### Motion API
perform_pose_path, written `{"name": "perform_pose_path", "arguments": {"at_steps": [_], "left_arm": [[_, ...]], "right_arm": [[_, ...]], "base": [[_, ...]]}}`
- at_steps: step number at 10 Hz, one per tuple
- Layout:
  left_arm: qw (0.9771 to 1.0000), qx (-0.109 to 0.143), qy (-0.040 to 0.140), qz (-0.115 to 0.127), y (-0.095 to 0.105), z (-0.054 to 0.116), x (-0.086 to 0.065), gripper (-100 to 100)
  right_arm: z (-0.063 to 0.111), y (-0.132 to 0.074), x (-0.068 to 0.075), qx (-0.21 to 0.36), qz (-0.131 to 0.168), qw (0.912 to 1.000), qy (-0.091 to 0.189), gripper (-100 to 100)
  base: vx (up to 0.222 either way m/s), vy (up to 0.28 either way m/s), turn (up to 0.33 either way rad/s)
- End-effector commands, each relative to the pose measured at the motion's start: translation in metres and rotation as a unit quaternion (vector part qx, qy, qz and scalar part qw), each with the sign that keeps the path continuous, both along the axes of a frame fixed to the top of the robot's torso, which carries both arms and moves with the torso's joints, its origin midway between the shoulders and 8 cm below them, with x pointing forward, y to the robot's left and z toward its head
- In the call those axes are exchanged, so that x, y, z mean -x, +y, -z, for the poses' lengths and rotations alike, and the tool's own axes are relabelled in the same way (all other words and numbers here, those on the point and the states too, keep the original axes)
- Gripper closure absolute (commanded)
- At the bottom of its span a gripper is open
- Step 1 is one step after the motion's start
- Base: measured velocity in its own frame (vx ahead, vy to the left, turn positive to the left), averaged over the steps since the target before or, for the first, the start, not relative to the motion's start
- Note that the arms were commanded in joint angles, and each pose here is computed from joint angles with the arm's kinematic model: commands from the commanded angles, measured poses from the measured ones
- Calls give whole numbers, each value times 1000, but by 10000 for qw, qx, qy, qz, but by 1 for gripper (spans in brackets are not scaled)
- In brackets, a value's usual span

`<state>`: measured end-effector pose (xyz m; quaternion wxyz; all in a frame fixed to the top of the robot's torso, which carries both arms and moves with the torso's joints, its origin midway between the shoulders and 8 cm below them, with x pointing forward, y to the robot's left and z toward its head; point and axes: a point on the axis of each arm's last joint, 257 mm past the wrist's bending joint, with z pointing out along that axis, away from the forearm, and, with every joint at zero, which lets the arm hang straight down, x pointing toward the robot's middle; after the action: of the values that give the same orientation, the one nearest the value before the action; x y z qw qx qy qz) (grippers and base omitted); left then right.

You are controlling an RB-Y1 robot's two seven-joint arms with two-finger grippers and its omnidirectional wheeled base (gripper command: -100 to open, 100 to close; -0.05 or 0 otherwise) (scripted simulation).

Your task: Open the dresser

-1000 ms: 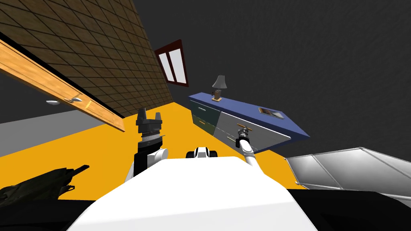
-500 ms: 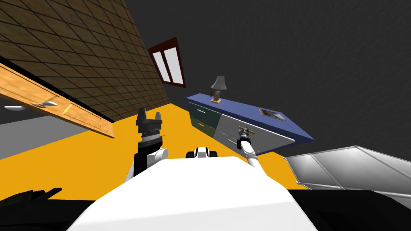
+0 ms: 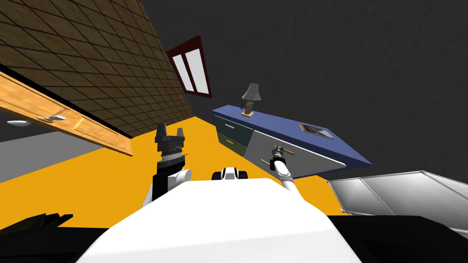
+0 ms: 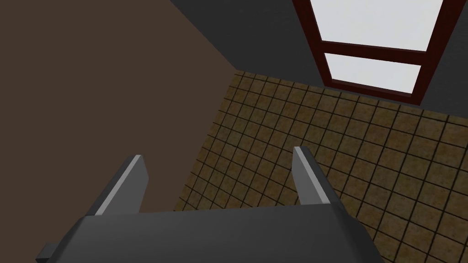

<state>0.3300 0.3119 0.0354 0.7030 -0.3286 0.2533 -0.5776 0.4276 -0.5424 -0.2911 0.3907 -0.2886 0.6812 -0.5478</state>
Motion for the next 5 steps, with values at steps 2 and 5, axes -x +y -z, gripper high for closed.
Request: {"name": "perform_pose_path", "arguments": {"at_steps": [2, 5], "left_arm": [[10000, 0, 1, -1, 0, 0, 0, 0], [10000, 0, 2, -2, 0, 0, 0, 0]], "right_arm": [[-1, 3, -1, 21, -56, 10000, 10, 100], [-6, 16, 2, 38, -316, 9995, -14, 100]], "base": [[-37, 23, -64], [51, 101, -236]]}}
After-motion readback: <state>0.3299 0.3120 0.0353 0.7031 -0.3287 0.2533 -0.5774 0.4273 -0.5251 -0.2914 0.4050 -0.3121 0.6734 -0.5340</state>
